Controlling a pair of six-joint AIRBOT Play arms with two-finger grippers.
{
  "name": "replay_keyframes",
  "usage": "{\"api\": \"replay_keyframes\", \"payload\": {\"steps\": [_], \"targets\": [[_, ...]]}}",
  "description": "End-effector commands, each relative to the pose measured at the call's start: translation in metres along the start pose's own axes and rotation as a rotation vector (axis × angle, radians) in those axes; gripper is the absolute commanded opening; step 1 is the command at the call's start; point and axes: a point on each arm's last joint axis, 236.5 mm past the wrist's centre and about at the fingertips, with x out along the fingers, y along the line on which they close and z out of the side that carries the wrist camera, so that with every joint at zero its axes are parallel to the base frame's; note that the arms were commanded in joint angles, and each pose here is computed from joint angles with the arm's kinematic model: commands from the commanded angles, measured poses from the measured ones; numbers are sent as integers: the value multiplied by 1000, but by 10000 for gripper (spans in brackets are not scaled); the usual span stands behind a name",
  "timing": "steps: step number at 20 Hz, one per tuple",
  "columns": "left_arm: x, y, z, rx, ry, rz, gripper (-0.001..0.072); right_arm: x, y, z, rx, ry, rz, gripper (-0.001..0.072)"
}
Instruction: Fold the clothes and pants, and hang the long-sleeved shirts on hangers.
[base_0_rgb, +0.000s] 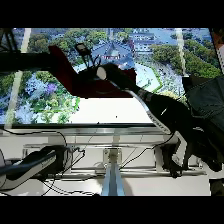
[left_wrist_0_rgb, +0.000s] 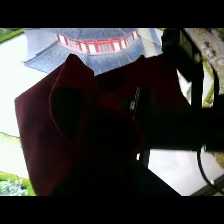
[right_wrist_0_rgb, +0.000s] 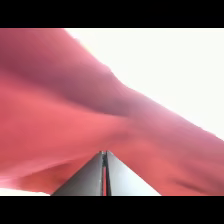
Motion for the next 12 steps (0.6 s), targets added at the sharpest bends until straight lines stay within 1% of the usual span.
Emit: {"api": "replay_keyframes", "payload": {"steps": [1, 3, 4, 6, 7, 8, 9, 11, 12], "targets": [[67, -53, -2, -34, 32, -168, 17, -66, -144, -24, 1, 191, -276, 18], [118, -94, -6, -70, 26, -260, 16, -123, -221, -35, 141, 228, -364, 18], [143, -112, -12, -68, 20, -281, 17, -149, -249, -43, 203, 243, -395, 18], [197, -140, -27, -69, -12, -265, 25, -196, -295, -66, 322, 282, -443, 18], [218, -147, -37, -62, -24, -242, 167, -214, -313, -80, 379, 305, -461, 18], [234, -155, -50, -52, -18, -231, 508, -229, -329, -94, 426, 331, -472, 18], [242, -162, -61, -43, -2, -232, 700, -240, -341, -108, 449, 353, -476, 18], [242, -168, -67, -9, 13, -237, 703, -251, -355, -131, 462, 385, -429, 17], [239, -162, -63, 29, 4, -218, 703, -248, -353, -142, 476, 390, -361, 18]]}}
